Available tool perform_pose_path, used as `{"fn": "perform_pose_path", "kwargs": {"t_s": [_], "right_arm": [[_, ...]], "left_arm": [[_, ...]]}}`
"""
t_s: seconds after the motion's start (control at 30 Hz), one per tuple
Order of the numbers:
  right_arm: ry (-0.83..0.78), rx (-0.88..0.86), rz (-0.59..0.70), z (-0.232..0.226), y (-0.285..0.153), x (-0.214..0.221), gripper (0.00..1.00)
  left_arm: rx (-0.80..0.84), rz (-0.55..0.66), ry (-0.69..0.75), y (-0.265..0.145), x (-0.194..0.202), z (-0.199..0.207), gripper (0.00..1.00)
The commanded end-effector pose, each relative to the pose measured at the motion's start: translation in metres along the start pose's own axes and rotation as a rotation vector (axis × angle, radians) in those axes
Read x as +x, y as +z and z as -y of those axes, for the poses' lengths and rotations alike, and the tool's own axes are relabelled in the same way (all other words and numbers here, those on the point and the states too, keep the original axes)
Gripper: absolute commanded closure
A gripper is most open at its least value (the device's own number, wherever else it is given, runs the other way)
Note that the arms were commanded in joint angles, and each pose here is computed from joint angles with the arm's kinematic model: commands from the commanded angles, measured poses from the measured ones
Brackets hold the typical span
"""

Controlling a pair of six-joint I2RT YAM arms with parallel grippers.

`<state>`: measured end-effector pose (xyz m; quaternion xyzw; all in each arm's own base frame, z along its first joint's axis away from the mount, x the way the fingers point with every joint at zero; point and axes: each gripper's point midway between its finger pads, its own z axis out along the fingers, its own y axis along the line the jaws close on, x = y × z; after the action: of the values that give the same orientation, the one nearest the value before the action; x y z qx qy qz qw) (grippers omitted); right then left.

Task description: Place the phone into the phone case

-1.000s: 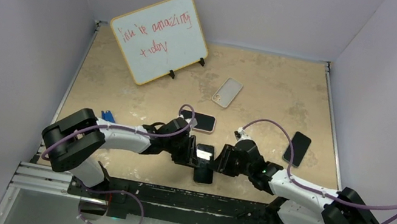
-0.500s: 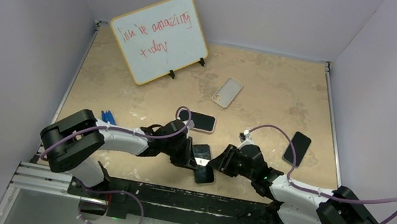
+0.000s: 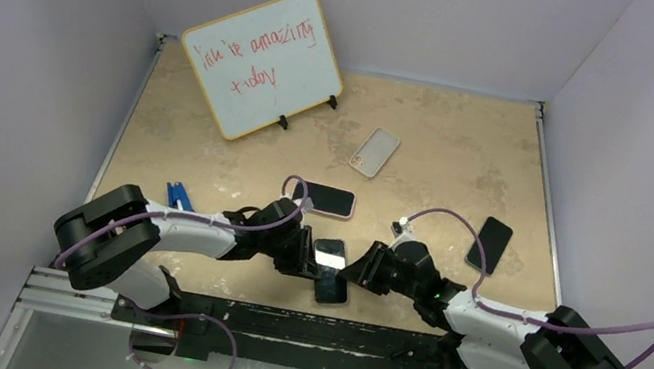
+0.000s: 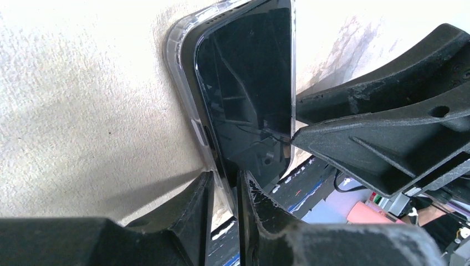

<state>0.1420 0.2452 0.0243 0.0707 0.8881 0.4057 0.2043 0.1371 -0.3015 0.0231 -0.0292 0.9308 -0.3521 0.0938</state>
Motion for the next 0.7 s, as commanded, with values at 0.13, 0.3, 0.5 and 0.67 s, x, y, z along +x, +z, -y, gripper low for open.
{"fn": "perform_pose_path", "kwargs": {"t_s": [0.13, 0.3, 0.5, 0.67], "right_arm": [[-0.008, 0.014, -0.013, 0.006, 0.005, 0.004, 0.61], [0.019, -0.079, -0.026, -0.01, 0.008, 0.007, 0.62], [0.035, -0.327, -0.013, -0.062, -0.005, -0.001, 0.61], [0.009, -0.454, -0.007, -0.091, -0.019, -0.006, 0.6]], "left_arm": [[-0.016, 0.036, 0.046, 0.0, -0.009, -0.007, 0.72], [-0.03, 0.035, 0.034, 0.001, -0.006, -0.019, 0.83], [-0.041, 0.0, 0.012, 0.001, 0.003, -0.037, 1.0], [-0.033, 0.013, -0.01, -0.008, 0.004, -0.051, 1.0]]}}
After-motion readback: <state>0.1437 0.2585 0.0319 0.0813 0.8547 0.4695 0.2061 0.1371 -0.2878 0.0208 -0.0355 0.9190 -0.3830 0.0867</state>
